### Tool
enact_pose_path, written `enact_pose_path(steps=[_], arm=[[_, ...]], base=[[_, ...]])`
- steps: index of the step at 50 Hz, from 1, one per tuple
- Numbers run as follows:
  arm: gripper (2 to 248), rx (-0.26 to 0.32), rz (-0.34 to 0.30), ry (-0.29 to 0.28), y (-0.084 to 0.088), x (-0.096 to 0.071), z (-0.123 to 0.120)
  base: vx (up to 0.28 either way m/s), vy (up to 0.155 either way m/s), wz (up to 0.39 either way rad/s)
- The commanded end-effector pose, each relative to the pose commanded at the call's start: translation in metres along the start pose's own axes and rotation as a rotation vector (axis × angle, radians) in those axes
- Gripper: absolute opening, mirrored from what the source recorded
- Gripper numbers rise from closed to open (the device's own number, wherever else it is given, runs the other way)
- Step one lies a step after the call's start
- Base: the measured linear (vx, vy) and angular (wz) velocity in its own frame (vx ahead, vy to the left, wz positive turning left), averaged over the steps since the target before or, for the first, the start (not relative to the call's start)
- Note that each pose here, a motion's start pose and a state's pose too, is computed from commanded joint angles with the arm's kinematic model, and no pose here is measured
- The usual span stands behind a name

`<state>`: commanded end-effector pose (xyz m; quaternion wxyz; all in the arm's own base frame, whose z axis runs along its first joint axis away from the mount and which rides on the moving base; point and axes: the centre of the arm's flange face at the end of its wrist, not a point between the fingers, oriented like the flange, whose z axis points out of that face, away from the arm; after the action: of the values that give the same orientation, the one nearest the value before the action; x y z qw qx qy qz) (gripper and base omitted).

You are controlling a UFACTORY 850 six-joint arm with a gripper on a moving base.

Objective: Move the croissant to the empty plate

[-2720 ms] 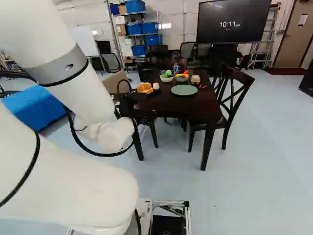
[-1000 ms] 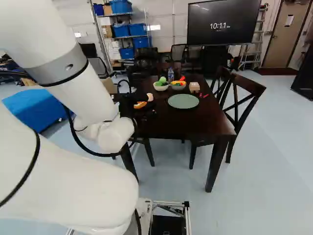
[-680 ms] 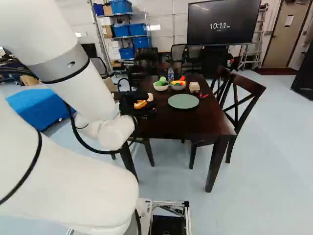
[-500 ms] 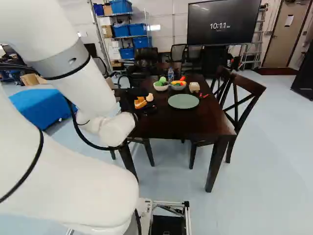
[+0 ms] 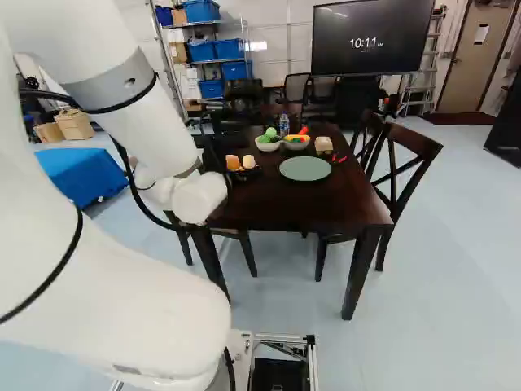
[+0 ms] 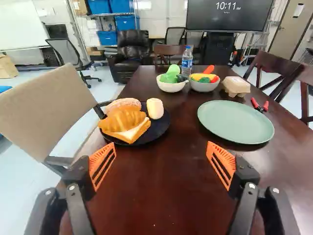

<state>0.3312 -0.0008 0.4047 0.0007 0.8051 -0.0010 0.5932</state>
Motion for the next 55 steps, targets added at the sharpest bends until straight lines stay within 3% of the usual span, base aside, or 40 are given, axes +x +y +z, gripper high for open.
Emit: enact_pose_path(steps=[55], arm=[[247, 0.031, -0.011, -0.229, -0.014, 0.049, 0.052]], base=[[0.0, 0.0, 0.0]])
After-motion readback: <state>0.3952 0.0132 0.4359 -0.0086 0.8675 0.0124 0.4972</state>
